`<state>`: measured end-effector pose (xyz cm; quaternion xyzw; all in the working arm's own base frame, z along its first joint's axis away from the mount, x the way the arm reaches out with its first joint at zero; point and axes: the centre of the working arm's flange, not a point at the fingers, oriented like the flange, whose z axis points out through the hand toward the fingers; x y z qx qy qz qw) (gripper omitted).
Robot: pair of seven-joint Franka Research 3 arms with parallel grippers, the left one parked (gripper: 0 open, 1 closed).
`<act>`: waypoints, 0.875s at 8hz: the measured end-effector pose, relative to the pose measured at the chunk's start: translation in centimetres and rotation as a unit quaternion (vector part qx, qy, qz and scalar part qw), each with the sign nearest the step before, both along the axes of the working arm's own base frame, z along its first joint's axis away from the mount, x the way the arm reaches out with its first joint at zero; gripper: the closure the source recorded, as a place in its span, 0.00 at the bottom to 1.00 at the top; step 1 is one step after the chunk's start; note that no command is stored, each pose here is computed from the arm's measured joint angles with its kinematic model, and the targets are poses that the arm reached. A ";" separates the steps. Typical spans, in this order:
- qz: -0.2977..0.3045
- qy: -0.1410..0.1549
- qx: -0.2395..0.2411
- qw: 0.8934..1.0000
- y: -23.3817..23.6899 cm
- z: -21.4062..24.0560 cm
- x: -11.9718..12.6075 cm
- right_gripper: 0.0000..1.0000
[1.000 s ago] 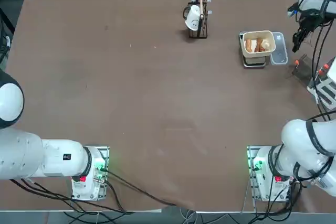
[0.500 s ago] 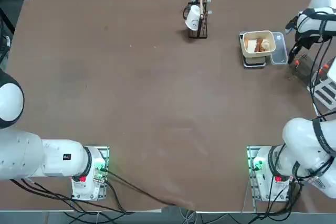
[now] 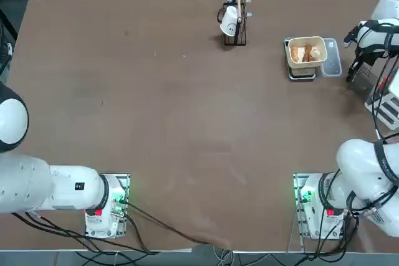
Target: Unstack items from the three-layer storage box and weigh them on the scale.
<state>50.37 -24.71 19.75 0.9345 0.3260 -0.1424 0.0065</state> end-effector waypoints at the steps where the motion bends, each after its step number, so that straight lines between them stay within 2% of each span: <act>1: 0.000 0.003 0.003 1.000 -1.2 -0.1 -0.7 0.99; 5: -0.010 0.039 -0.007 0.999 -5.3 -0.3 -3.8 0.99; 7: -0.010 0.043 -0.015 0.999 -6.6 -0.3 -4.6 0.99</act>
